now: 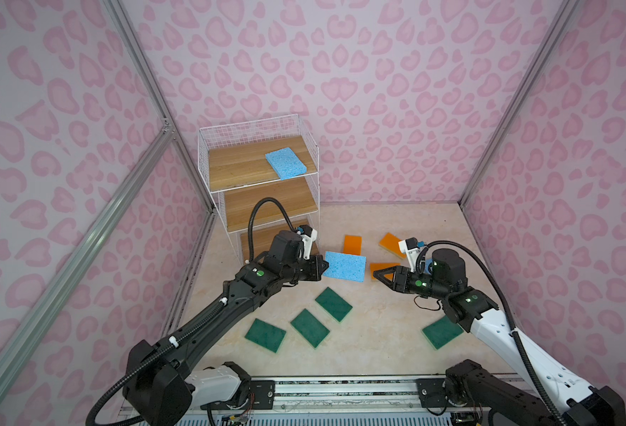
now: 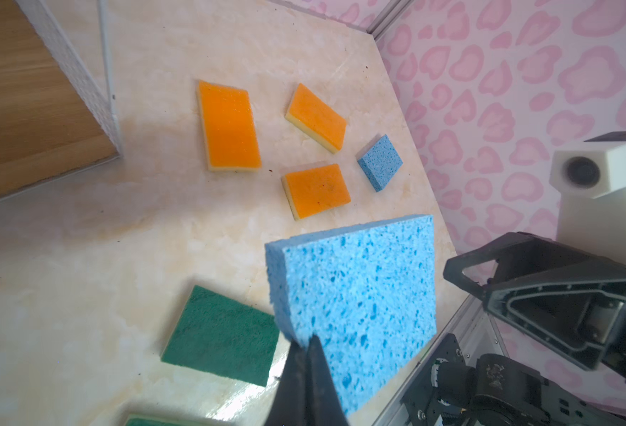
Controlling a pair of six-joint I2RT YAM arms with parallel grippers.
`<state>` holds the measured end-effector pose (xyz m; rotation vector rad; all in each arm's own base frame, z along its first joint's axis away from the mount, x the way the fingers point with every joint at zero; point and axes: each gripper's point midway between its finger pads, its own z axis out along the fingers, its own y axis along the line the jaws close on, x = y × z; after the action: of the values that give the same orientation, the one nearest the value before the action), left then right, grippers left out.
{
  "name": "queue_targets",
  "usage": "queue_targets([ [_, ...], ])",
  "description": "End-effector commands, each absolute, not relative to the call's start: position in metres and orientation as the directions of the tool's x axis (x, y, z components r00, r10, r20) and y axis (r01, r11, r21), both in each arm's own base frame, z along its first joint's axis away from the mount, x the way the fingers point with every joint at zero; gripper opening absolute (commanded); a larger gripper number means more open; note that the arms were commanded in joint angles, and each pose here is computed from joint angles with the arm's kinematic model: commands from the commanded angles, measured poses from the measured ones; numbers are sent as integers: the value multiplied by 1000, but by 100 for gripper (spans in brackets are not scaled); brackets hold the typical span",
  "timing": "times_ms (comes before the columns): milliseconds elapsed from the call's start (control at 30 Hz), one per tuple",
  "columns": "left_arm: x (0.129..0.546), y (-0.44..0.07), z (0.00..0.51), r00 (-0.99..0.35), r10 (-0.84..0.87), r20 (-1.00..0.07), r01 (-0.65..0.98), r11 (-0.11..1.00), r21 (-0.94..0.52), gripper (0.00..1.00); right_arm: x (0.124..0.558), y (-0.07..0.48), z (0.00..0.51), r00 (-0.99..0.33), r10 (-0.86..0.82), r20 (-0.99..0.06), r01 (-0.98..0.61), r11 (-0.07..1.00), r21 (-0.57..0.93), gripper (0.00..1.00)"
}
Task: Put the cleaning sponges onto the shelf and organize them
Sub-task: 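Slide the blue sponge shelfward with the left gripper while the right gripper grips it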
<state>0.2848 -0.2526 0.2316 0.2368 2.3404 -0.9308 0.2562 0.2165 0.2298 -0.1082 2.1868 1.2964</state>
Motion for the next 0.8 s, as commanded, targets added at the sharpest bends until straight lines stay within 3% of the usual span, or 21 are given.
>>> queue_targets([
  [0,274,-248,241,-814,-28,-580,390,715,-581,3,258,232,248,-814,203,-545,-412,460,787,41],
  [200,270,-242,249,-817,-22,-576,397,704,-589,3,275,244,266,-798,192,-571,-452,435,779,50],
  [467,273,-231,259,-816,-53,-575,385,693,-610,4,294,262,273,-817,119,-564,-489,377,787,42],
  [667,281,-226,271,-814,-77,-576,383,675,-630,4,296,269,270,-823,70,-564,-506,361,783,49],
  [767,284,-226,274,-812,-76,-579,389,669,-633,3,297,271,271,-824,65,-563,-511,344,788,48],
])
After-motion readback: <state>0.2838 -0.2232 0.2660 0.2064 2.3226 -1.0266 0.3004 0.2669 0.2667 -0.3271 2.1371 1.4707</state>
